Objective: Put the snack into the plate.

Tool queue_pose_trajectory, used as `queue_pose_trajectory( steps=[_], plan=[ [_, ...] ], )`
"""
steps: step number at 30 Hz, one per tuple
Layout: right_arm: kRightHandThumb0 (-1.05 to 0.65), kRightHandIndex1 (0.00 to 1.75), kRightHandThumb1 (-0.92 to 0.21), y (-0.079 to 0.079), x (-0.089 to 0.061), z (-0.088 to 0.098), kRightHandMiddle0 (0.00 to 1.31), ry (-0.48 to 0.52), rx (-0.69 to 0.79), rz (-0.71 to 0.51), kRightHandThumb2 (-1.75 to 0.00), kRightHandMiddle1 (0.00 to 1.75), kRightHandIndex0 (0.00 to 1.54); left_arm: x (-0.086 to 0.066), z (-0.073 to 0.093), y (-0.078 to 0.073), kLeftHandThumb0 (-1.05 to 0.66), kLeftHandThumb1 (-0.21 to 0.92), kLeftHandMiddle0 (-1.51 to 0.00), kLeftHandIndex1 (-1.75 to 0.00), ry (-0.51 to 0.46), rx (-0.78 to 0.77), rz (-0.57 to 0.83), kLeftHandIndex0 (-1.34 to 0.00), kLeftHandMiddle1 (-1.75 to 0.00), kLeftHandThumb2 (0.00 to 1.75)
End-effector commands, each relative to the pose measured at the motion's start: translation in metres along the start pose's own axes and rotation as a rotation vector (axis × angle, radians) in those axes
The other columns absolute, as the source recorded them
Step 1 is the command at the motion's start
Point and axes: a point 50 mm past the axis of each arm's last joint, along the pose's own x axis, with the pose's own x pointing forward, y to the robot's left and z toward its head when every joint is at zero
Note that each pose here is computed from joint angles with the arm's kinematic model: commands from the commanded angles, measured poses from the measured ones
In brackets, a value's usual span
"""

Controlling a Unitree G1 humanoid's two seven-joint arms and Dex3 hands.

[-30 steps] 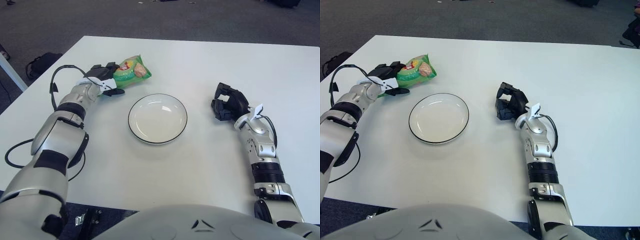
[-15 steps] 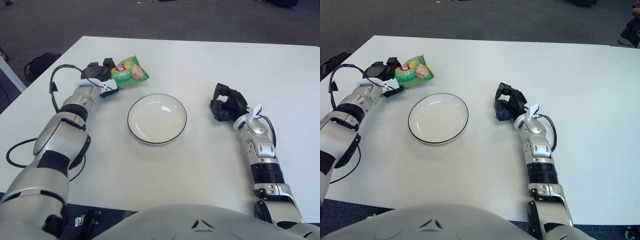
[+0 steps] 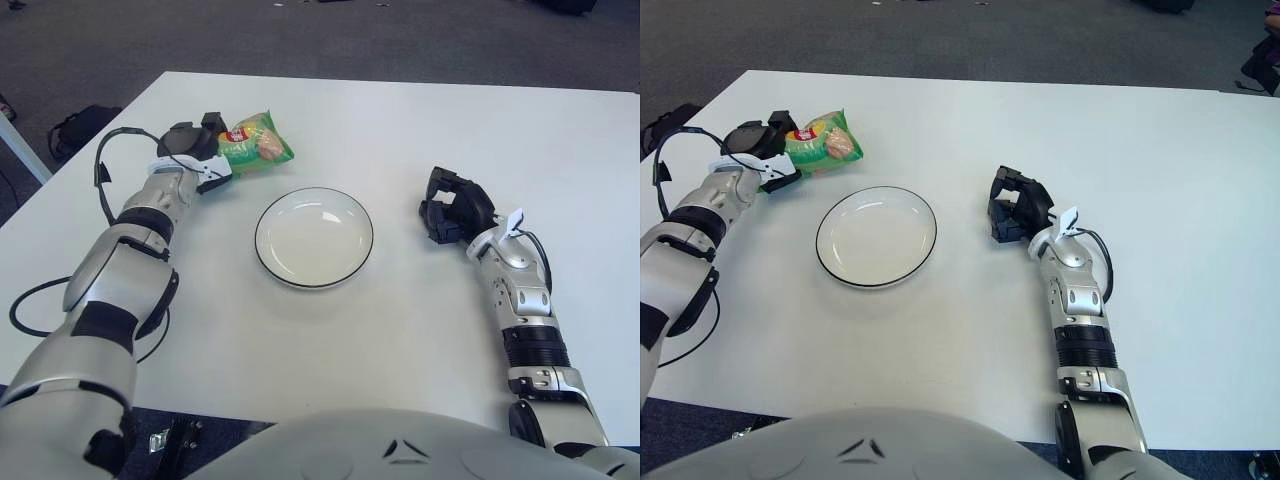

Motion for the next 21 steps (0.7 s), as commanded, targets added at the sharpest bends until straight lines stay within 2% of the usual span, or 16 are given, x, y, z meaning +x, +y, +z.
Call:
queue_pose_trajectory(
  steps=[1, 5, 10, 15, 21],
  plan=[
    [-0.53, 1.75, -0.19, -0.001, -0.012, -0.033, 0.72, 0.165, 0.038, -0.016, -1.48, 1.75, 1.26, -0.002, -0.001, 0.018, 0.0, 0.07, -0.84, -1.75, -0.086, -0.003, 0.124, -0.58, -1.6, 1.56],
    [-0.53, 1.75, -0.19, -0.002, -0.011, -0.034, 0.72, 0.179, 0.034, -0.028, -1.47, 1.75, 1.26, -0.003, 0.008, 0.032, 0.0, 0.05, -0.85, -1.75, -0.161, -0.067, 0.249, -0.6, -1.6, 1.58],
    [-0.52, 1.75, -0.21, -0.003, -0.011, -0.034, 0.7, 0.187, 0.03, -0.033, -1.45, 1.75, 1.25, -0.004, 0.016, 0.041, 0.0, 0.04, -0.85, -1.75, -0.212, -0.123, 0.341, -0.59, -1.62, 1.59],
    [-0.52, 1.75, -0.22, -0.003, -0.01, -0.035, 0.69, 0.2, 0.031, -0.039, -1.43, 1.75, 1.23, -0.011, 0.04, 0.064, 0.0, 0.04, -0.85, -1.75, -0.333, -0.176, 0.496, -0.59, -1.63, 1.6],
    [-0.51, 1.75, -0.23, -0.004, -0.009, -0.035, 0.68, 0.201, 0.03, -0.044, -1.42, 1.75, 1.22, -0.02, 0.053, 0.078, 0.0, 0.0, -0.85, -1.75, -0.432, -0.194, 0.592, -0.63, -1.7, 1.66]
  ],
)
